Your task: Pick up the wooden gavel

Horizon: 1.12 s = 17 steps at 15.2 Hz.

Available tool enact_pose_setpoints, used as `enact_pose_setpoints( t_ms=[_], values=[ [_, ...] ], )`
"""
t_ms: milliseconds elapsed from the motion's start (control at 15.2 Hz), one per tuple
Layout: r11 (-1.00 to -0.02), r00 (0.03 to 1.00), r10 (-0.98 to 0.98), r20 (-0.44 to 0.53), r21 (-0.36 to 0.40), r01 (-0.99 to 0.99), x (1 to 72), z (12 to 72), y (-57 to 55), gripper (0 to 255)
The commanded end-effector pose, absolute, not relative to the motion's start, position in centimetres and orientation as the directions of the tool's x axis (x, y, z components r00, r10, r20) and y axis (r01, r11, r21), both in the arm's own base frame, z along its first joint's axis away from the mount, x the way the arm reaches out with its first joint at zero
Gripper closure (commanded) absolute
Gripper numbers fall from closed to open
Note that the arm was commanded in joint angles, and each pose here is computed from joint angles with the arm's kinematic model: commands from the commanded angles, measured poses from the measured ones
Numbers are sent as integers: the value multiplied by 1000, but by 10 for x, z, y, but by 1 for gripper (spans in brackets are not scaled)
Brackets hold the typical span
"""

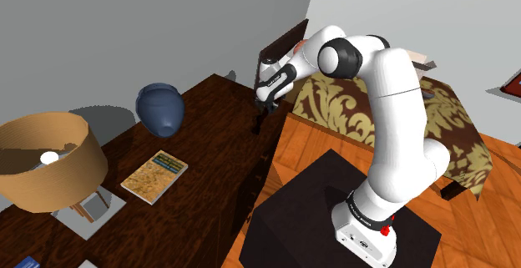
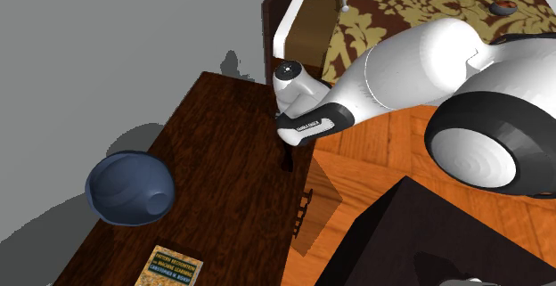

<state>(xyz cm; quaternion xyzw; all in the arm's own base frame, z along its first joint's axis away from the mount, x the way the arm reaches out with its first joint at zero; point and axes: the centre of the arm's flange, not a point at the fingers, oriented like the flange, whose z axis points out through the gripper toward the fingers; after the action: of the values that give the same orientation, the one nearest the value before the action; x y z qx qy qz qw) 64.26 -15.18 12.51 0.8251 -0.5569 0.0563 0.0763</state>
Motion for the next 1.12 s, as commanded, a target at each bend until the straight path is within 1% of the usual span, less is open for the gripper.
enact_pose_setpoints(
  t_ms=[0, 132, 1056],
  values=[
    [-367, 373, -911, 178, 63, -928, 642, 125, -152, 255],
    [-367, 373, -911, 178, 63, -928, 641, 124, -153, 255],
    [-367, 373, -911, 178, 63, -928, 641, 198, -153, 255]
  ],
)
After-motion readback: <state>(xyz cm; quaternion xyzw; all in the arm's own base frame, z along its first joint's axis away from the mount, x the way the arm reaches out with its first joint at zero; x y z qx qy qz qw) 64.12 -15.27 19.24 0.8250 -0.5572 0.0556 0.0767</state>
